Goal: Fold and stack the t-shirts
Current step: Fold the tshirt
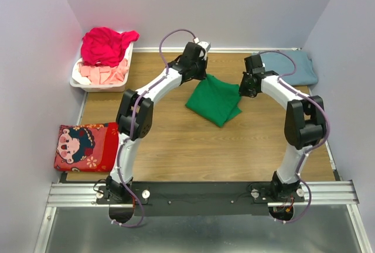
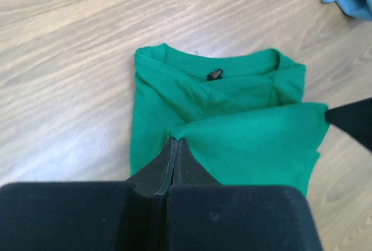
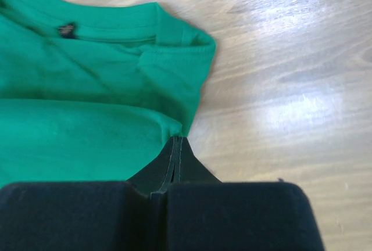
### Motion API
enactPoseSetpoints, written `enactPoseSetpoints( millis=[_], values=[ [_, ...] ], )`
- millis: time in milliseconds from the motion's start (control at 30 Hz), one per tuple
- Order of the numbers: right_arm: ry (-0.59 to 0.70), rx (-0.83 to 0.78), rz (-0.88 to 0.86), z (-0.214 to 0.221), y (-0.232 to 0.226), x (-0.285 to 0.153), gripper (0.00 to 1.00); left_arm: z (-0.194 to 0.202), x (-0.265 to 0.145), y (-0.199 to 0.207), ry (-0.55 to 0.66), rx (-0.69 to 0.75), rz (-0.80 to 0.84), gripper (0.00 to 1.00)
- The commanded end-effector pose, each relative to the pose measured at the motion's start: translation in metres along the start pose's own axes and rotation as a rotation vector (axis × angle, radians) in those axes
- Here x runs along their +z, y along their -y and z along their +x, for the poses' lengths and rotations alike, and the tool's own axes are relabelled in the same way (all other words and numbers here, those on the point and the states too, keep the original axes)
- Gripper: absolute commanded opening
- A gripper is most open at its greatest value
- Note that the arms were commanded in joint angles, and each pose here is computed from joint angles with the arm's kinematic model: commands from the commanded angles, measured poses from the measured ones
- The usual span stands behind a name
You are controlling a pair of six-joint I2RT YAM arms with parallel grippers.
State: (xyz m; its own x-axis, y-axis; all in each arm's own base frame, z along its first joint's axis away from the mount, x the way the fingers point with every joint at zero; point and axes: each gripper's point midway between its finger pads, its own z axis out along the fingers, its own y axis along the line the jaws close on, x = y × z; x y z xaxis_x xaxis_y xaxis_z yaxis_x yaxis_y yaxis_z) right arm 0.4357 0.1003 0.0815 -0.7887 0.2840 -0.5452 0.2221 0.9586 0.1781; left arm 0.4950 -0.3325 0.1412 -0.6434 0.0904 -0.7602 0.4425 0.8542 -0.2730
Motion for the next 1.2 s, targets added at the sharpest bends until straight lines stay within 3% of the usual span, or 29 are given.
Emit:
enactPoseSetpoints(
  millis=[0,67,167,300,333,400,467,567,733,867,1167],
  values=[
    [0.018,0.03,0.114,-0.007,0.015,0.032,0.01,0.023,0.048,-0.008,-0.048,-0.013,0.025,0.0],
    [0.03,0.042,0.128,-0.012,0.015,0.037,0.01,0.031,0.059,-0.013,-0.07,-0.013,0.02,0.0],
    [0.01,0.05,0.15,-0.006,0.018,0.051,0.01,0.038,0.075,-0.02,-0.09,-0.018,0.009,0.17],
    [0.021,0.073,0.175,-0.007,0.022,0.051,0.01,0.03,0.08,-0.043,-0.069,-0.046,-0.053,0.49],
    [0.028,0.078,0.181,-0.008,0.023,0.049,0.02,0.028,0.081,-0.047,-0.064,-0.06,-0.065,0.51],
    [0.049,0.089,0.196,-0.013,0.026,0.044,0.14,0.013,0.078,-0.055,-0.033,-0.077,-0.082,0.55],
    [0.066,0.093,0.194,-0.018,0.025,0.039,0.32,-0.003,0.072,-0.06,0.003,-0.085,-0.094,0.58],
    [0.095,0.106,0.197,-0.026,0.025,0.032,0.43,-0.034,0.057,-0.061,0.078,-0.079,-0.095,0.6],
    [0.126,0.106,0.138,-0.04,0.013,0.014,0.52,-0.065,0.03,-0.056,0.145,-0.052,-0.084,0.6],
    [0.117,0.1,0.068,-0.04,0.003,-0.002,0.73,-0.066,0.016,-0.064,0.136,-0.036,-0.128,0.6],
    [0.002,0.215,-0.081,0.011,-0.011,-0.023,0.76,-0.055,-0.009,-0.087,0.104,-0.045,-0.229,0.6]
  ],
)
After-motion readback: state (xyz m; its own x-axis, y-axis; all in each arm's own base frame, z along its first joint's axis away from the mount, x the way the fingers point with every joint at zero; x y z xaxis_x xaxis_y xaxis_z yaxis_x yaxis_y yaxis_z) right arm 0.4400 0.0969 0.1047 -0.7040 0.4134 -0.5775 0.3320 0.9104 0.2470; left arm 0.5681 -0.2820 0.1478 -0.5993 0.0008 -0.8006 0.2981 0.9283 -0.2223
